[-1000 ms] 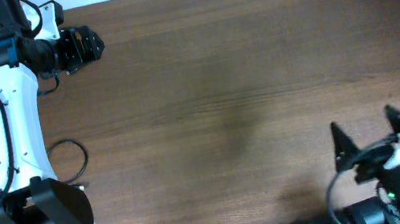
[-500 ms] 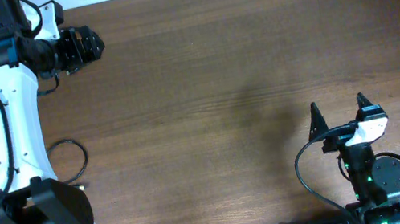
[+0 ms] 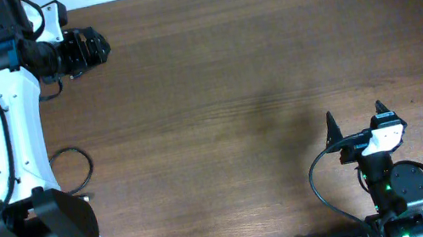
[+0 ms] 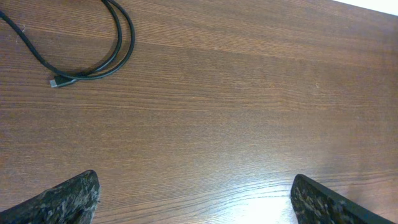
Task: Untangle cables
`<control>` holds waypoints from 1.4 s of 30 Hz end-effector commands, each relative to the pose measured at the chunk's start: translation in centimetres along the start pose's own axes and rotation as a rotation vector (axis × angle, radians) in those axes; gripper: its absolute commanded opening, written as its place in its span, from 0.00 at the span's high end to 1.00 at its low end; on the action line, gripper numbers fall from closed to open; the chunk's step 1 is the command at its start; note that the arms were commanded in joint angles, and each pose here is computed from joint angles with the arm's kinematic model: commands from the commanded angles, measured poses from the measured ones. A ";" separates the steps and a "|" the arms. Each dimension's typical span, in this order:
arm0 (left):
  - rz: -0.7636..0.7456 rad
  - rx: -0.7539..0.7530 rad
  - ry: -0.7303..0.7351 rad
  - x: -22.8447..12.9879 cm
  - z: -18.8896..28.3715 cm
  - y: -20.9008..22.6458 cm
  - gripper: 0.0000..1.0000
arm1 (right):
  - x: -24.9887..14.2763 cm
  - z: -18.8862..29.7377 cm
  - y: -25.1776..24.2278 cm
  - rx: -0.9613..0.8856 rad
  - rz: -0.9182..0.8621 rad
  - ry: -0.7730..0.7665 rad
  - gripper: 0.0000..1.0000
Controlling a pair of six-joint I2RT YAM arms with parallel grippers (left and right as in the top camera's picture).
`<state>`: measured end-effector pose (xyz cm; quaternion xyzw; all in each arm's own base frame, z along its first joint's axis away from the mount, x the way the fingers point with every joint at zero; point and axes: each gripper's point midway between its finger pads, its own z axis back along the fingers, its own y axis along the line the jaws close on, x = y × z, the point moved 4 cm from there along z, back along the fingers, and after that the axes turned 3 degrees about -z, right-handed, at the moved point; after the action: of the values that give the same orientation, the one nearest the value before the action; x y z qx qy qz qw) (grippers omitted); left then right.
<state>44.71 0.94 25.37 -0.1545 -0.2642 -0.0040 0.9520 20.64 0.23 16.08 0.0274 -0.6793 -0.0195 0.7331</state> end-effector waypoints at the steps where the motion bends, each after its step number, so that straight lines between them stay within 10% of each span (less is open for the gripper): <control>1: -0.024 0.001 -0.013 0.2 0.5 -0.1 0.01 | -0.2 0.0 0.0 0.001 0.011 0.003 0.01; 11: -0.016 0.000 0.014 -1.4 1.6 -0.7 0.01 | -0.2 0.0 0.0 0.001 0.011 0.003 0.02; 15: -0.031 0.135 -0.034 -12.7 3.6 0.0 0.02 | -0.2 0.0 0.0 0.001 0.010 0.003 0.02; 21: -0.312 0.131 -0.360 -20.5 11.1 -3.9 0.02 | -0.2 0.0 0.0 0.001 0.010 0.003 0.02; 30: -0.659 0.026 -0.931 -22.5 6.4 -6.4 0.02 | -0.2 0.0 0.0 0.001 0.010 0.003 0.02; 42: -0.072 0.278 -0.975 -25.4 4.7 0.9 0.02 | -0.2 0.0 0.0 0.001 0.011 0.003 0.02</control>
<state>20.67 0.25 16.05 -0.0120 -0.6782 0.0282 0.7342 20.63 0.25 16.13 0.0243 -0.6802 -0.0152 0.7324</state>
